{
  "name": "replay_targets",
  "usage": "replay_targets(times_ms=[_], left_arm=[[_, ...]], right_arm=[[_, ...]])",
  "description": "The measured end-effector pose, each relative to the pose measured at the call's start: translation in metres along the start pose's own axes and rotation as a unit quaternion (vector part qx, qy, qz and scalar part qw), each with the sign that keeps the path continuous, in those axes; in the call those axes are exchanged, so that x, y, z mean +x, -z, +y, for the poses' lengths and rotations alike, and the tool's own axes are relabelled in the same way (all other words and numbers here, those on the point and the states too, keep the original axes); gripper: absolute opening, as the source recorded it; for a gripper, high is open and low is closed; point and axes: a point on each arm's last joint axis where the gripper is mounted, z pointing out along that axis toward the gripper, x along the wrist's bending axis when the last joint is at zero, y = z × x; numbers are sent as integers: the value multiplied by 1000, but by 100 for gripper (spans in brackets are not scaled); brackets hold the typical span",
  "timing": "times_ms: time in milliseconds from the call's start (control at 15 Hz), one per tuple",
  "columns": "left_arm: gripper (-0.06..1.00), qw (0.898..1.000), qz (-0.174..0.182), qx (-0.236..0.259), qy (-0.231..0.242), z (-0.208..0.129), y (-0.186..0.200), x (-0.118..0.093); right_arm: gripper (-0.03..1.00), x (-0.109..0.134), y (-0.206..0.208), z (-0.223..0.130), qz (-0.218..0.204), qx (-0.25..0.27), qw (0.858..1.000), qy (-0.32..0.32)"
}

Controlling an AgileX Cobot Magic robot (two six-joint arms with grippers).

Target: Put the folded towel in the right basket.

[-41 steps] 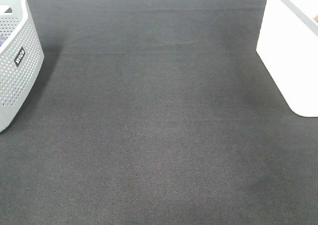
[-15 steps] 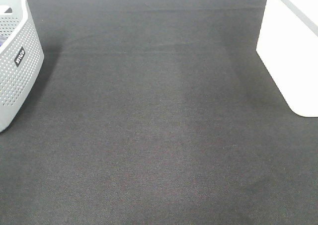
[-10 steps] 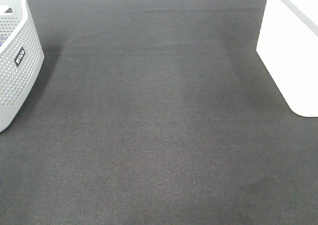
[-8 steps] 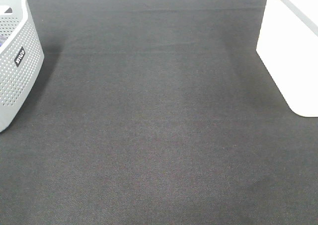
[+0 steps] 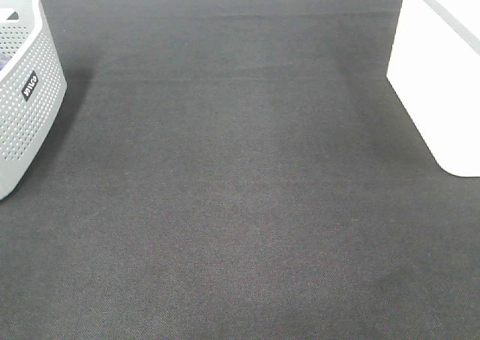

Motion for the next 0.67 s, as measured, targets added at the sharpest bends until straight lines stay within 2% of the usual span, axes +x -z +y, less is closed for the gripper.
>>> replay_targets(times_ms=[133,667], left_arm=[[87,1000,0,0,0,0,0,0],[87,1000,0,0,0,0,0,0]], right_arm=[[74,0,0,-2,-1,-18,1000,0],[74,0,0,-3,-1,-19,1000,0]])
